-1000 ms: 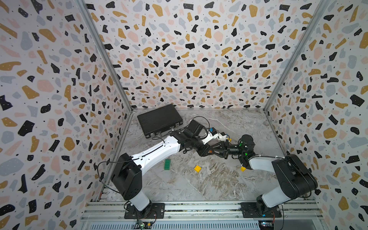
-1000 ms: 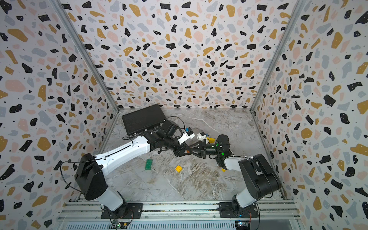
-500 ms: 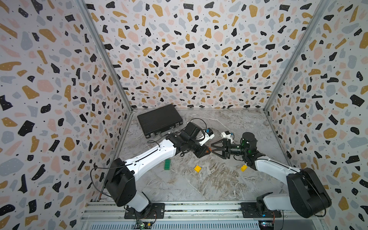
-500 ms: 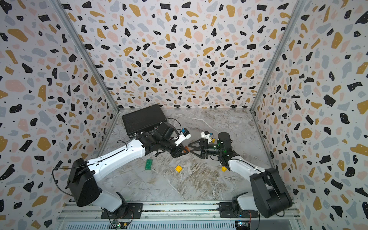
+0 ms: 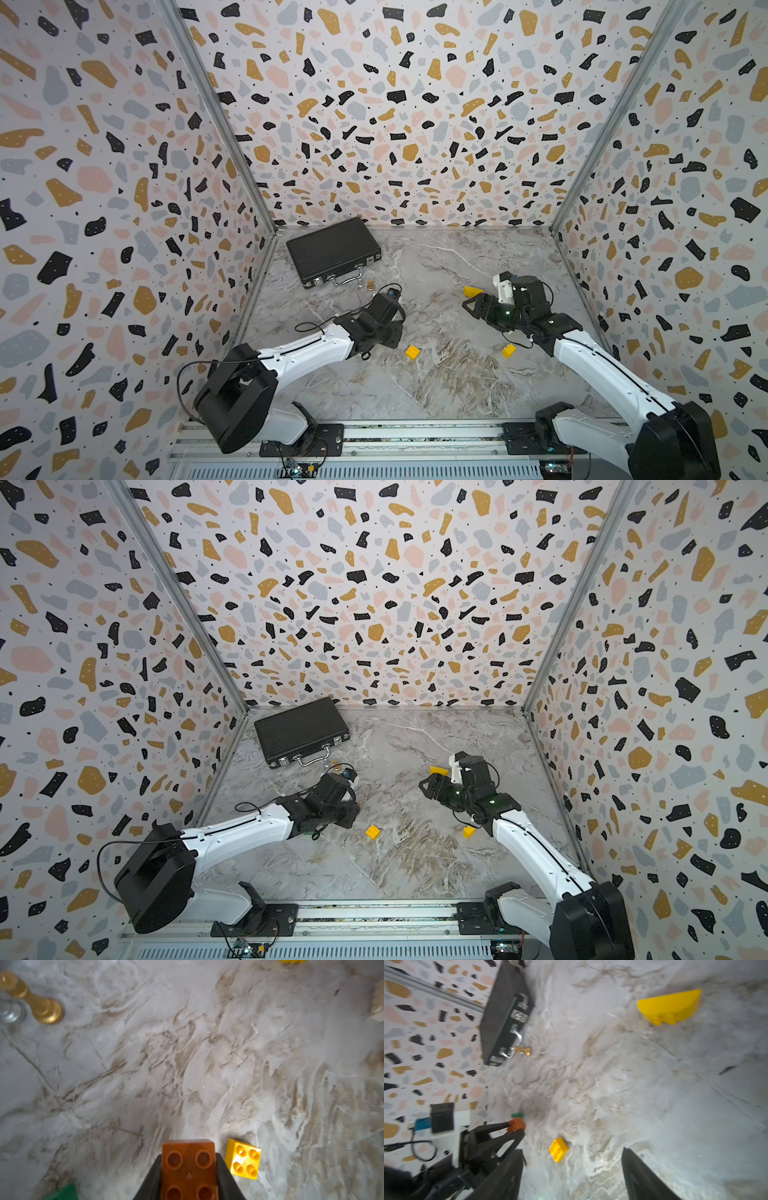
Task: Assemble an ice cream with lego
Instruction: Place the lego brick at the center of the board.
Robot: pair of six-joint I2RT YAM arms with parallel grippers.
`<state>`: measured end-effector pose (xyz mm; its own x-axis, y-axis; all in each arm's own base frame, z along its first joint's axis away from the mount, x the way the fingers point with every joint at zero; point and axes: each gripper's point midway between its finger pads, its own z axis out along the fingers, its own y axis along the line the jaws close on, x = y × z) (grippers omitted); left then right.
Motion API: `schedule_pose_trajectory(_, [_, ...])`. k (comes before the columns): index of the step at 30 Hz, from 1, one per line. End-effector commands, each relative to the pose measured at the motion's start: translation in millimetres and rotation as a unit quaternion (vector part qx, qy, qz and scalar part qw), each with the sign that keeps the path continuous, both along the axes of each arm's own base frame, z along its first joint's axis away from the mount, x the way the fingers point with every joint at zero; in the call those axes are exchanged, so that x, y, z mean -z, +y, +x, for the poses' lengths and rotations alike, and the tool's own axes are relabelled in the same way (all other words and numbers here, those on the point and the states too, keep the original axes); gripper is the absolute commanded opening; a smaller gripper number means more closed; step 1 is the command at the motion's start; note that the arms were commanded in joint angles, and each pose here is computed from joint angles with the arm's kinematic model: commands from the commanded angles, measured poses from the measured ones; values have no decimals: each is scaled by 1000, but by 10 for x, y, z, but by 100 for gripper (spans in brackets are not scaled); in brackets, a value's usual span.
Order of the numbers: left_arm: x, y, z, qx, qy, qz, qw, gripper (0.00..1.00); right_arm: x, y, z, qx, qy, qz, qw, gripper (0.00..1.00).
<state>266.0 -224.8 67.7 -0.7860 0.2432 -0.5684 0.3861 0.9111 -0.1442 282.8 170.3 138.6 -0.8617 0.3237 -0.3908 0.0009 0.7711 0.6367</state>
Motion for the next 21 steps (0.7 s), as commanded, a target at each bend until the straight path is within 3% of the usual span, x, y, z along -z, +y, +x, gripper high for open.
schedule_pose_trajectory(1, [-32, -73, 228, -49, -45, -46, 997, 0, 130, -94, 74, 6, -25, -71, 997, 77])
schedule_pose_trajectory(7, [253, -174, 202, -38, -12, -47, 998, 1, 229, -105, 83, 3, -45, -85, 995, 77])
schedule_pose_trajectory(18, [389, -143, 43, -9, 11, -38, 999, 23, 293, -162, 77, 10, -48, -98, 994, 77])
schedule_pose_trajectory(21, [292, -126, 30, 0, 2, -33, 999, 38, 291, -183, 86, 14, -49, -103, 993, 77])
